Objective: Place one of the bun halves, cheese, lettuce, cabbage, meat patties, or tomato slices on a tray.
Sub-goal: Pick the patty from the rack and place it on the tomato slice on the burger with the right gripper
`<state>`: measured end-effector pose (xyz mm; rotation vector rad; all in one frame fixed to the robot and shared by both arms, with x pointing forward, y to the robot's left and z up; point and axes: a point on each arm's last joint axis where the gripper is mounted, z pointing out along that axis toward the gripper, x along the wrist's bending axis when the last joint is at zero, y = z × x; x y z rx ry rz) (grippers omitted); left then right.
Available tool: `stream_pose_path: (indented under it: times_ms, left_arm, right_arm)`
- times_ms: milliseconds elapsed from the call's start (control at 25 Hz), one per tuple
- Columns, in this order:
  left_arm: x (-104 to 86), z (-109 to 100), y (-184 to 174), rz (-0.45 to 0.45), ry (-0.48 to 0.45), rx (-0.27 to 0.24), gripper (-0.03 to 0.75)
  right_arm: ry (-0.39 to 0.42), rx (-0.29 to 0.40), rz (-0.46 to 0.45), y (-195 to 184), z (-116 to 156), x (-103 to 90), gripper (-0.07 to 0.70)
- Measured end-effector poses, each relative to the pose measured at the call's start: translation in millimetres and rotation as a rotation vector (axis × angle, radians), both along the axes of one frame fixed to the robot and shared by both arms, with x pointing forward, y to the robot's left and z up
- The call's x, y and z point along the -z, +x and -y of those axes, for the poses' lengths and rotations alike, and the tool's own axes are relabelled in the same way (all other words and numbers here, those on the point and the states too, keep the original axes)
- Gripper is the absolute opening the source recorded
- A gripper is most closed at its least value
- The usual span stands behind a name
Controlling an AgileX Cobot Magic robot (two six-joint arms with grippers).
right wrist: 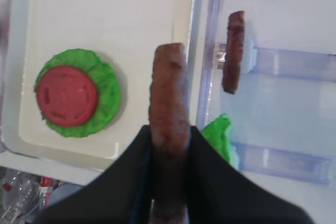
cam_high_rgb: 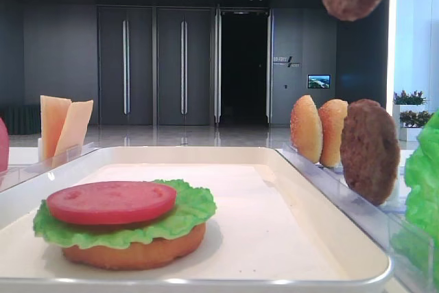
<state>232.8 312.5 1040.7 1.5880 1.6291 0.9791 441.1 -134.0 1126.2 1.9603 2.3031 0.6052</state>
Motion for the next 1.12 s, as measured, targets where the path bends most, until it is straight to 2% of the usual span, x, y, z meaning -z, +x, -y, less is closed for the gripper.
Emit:
stream_pose_path:
  times_ms: [120, 360, 480, 680, 960, 1120]
  left_arm:
    - [0.0, 0.0, 0.0, 0.000, 0.000, 0.000, 0.391]
    - [0.0, 0.0, 0.0, 0.000, 0.000, 0.000, 0.391]
    - [0.0, 0.0, 0.0, 0.000, 0.000, 0.000, 0.391]
    - [0.0, 0.0, 0.0, 0.000, 0.001, 0.000, 0.391]
    - [0.0, 0.0, 0.0, 0.000, 0.001, 0.000, 0.391]
    - [0.0, 0.0, 0.0, 0.000, 0.001, 0.000, 0.391]
  right_arm:
    - [0.030, -0.034, -0.010, -28.0, -9.5, -3.2, 0.140]
    - [0.056, -0.157, -0.061, -82.9, -35.5, 11.3, 0.140]
    - [0.087, -0.188, -0.058, -95.3, -45.0, 14.5, 0.139]
    - [0.138, -0.207, -0.026, -95.4, -51.0, 18.0, 0.139]
    - [0.408, -0.333, -0.029, -97.0, -72.5, 36.6, 0.139]
    - [0.529, -0.366, -0.059, -82.8, -81.9, 46.6, 0.139]
